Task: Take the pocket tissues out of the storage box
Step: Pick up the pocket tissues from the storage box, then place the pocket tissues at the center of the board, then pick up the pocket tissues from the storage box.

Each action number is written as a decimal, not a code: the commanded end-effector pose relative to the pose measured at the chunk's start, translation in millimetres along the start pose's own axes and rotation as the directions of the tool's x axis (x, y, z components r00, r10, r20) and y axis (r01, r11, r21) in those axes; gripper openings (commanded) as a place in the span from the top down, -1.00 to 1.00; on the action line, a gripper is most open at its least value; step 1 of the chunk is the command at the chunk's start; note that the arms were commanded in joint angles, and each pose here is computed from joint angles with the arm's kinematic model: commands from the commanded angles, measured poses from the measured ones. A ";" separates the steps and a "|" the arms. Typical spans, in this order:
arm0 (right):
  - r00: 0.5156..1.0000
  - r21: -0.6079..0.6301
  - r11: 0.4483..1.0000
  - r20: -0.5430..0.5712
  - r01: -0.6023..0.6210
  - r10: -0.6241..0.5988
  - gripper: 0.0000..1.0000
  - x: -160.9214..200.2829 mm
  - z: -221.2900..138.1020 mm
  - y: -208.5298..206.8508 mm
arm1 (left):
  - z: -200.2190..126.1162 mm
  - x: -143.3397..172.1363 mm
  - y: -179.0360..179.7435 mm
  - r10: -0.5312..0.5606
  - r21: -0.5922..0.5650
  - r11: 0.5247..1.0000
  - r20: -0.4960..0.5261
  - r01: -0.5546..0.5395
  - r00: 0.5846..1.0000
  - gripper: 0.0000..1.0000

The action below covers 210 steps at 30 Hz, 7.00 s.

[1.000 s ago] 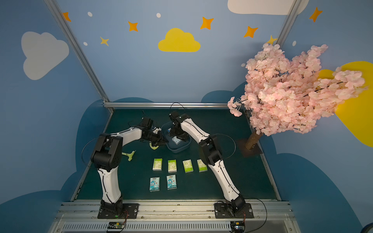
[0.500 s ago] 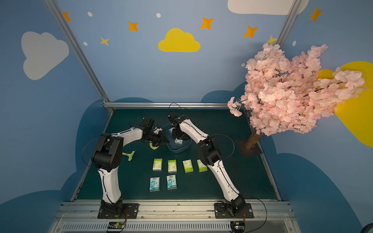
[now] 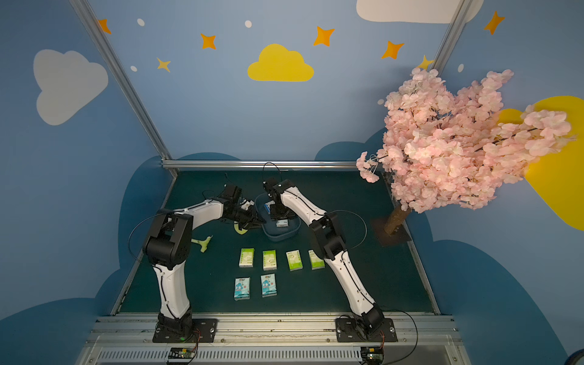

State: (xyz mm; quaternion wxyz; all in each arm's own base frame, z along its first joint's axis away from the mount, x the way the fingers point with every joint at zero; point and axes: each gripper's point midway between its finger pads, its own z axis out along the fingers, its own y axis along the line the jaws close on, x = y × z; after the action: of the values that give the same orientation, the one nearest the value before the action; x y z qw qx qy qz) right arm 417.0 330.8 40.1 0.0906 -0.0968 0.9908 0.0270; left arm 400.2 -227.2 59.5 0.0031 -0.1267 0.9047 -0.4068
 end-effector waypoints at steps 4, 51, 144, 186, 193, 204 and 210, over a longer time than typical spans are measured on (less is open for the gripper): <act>0.996 -0.072 0.997 0.084 0.024 -0.018 -0.08 -8.8 -71.4 3.3 | -21.0 8.0 -18.1 0.055 -0.002 0.998 0.011 -0.055 0.998 0.20; 0.979 -0.036 0.987 -0.131 0.155 -0.159 -0.09 280.5 -112.6 -22.8 | -164.5 144.1 88.6 0.062 -0.127 0.992 0.471 -0.001 0.880 -0.64; 0.833 -0.307 0.790 -0.012 -0.530 0.554 -0.68 -2.0 -133.5 23.2 | -69.9 -10.1 -18.9 0.085 0.130 0.987 0.105 -0.098 0.991 -0.45; 0.852 -0.279 0.836 0.099 -0.473 0.515 -0.54 -80.3 7.2 23.1 | -10.2 -35.6 -11.8 0.041 0.157 0.987 -0.054 -0.032 0.998 0.49; 0.890 -0.191 0.890 0.118 -0.415 0.440 -0.48 -68.3 25.7 15.6 | -7.7 -34.7 -10.1 0.038 0.146 0.989 -0.054 -0.030 0.998 0.50; 0.920 -0.036 0.922 0.057 -0.387 0.388 -0.37 -18.8 2.5 -16.4 | -9.2 -36.3 -8.6 0.032 0.131 0.991 -0.038 -0.027 0.999 0.50; 0.937 -0.037 0.941 0.081 -0.337 0.339 -0.40 -14.1 -22.1 -23.7 | -9.8 -36.5 -9.7 0.032 0.126 0.992 -0.032 -0.028 0.999 0.50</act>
State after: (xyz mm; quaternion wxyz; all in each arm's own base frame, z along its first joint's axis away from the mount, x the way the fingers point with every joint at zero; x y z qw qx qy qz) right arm 435.8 319.5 45.3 0.1182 0.0960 0.9856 0.0729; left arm 438.0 -216.4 71.5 0.0053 -0.1063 0.8773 -0.4680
